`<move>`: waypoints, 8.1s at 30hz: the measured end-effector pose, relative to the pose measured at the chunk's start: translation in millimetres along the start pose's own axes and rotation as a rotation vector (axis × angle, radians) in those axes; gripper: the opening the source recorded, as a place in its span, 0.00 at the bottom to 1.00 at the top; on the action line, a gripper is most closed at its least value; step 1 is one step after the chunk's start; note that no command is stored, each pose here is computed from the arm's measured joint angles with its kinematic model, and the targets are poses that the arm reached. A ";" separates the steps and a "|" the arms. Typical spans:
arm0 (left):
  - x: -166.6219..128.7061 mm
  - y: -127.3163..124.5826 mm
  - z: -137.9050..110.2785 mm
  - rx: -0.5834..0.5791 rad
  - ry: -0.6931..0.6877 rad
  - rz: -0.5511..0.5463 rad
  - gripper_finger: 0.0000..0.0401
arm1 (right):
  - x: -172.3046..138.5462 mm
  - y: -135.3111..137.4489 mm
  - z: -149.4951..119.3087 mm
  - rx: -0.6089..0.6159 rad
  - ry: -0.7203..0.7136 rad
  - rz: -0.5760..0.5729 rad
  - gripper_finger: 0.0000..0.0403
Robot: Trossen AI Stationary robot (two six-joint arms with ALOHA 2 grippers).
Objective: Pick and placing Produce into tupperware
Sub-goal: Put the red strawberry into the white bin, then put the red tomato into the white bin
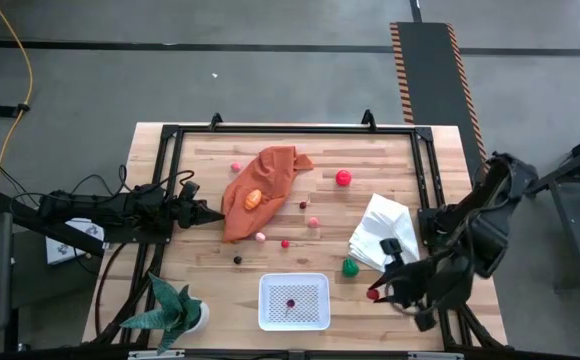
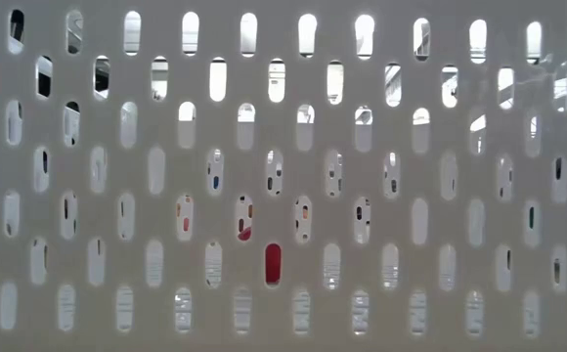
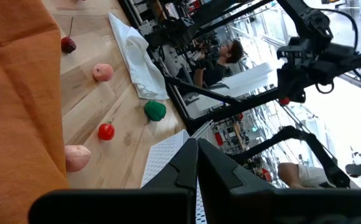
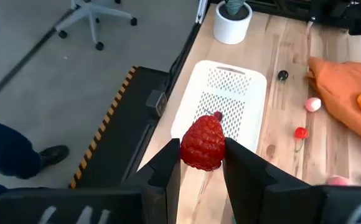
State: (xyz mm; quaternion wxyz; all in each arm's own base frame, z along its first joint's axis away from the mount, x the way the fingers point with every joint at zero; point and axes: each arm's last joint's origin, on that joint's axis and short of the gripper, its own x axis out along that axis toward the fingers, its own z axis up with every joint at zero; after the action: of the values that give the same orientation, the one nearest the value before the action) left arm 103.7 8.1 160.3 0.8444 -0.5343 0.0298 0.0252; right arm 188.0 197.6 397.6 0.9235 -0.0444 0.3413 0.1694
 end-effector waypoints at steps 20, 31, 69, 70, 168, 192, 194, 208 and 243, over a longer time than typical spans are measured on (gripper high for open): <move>0.0 0.0 0.0 0.000 0.000 0.000 0.00 | 85.8 6.2 38.7 0.148 0.101 -0.216 0.22; 0.0 0.0 0.0 0.000 0.000 0.000 0.00 | 149.6 0.9 27.1 0.191 0.224 -0.224 0.22; 0.0 0.0 0.0 0.000 0.000 0.000 0.00 | 291.0 -69.3 -16.4 0.349 0.500 -0.081 0.22; 0.0 0.0 0.0 0.000 0.000 0.000 0.00 | 292.2 -69.5 -18.0 0.342 0.508 -0.082 0.22; 0.0 0.0 0.0 0.000 0.000 0.000 0.00 | -15.0 -92.5 -1.6 0.432 0.129 -0.591 0.37; 0.0 0.1 0.0 0.000 0.000 0.000 0.00 | 27.5 -195.8 -126.5 0.739 0.153 -0.587 0.37; 0.0 0.1 0.0 0.000 0.000 0.000 0.00 | 25.4 -206.8 -127.3 0.741 0.142 -0.615 0.38; 0.0 0.1 0.0 0.000 0.000 0.000 0.00 | 47.6 -277.8 -152.8 0.906 0.267 -0.677 0.57; 0.0 0.0 0.0 0.000 0.000 0.000 0.00 | 100.4 -343.2 -198.5 1.207 0.314 -0.677 0.79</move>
State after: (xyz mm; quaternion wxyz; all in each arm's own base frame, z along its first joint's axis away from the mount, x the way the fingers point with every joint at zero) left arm 103.7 8.1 160.3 0.8445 -0.5342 0.0297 0.0251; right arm 255.0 -135.5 169.8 0.7287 0.3476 0.4720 -0.3542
